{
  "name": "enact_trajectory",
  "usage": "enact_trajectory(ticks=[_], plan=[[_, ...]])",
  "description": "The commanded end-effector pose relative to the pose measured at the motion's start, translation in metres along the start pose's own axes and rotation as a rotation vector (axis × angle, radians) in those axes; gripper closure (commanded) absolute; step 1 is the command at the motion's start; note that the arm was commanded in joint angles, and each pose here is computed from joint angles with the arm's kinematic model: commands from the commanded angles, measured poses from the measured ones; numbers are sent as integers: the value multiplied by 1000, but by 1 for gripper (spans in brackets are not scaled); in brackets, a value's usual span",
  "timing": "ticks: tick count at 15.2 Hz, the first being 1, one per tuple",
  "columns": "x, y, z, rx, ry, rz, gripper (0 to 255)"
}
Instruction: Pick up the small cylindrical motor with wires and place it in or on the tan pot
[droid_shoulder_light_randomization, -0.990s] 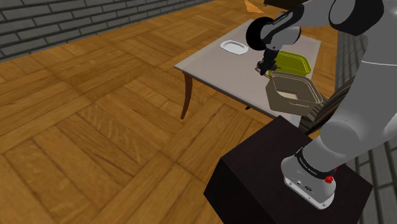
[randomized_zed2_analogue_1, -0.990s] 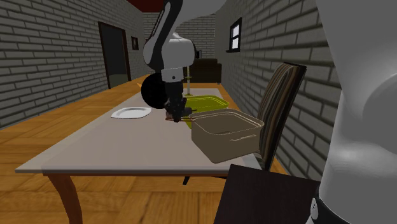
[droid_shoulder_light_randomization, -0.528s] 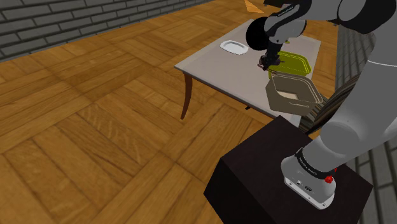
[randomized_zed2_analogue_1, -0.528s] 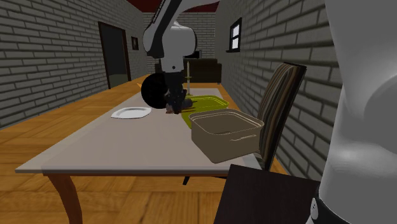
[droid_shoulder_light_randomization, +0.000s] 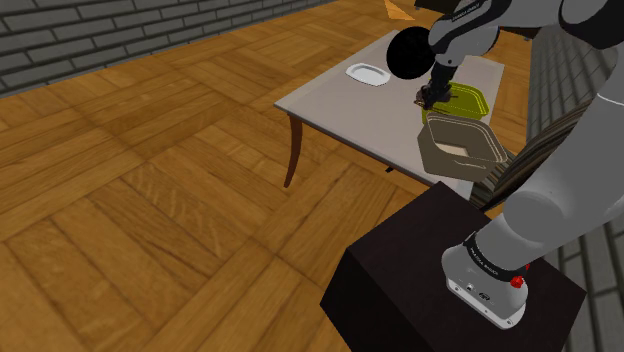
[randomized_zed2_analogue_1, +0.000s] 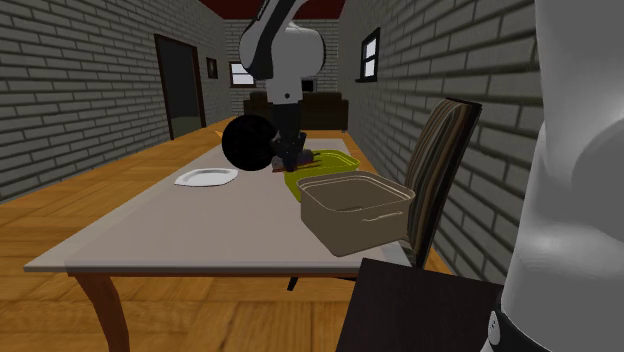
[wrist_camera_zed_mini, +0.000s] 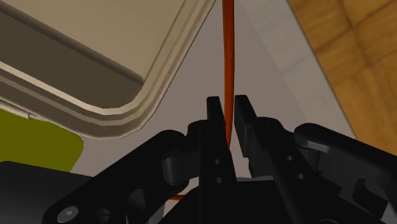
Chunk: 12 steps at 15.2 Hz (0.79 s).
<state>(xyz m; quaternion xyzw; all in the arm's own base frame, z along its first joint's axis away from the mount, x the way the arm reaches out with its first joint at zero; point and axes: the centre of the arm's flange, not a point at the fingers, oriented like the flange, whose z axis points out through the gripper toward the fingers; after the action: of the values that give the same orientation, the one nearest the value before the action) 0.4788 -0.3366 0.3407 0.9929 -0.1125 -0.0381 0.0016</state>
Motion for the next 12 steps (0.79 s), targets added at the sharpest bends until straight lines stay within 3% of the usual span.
enact_trajectory(ticks=[1,8,12], plan=[[-27,9,1,0,1,-1,255],[-115,36,7,0,1,-1,255],[-121,38,24,0,1,-1,255]])
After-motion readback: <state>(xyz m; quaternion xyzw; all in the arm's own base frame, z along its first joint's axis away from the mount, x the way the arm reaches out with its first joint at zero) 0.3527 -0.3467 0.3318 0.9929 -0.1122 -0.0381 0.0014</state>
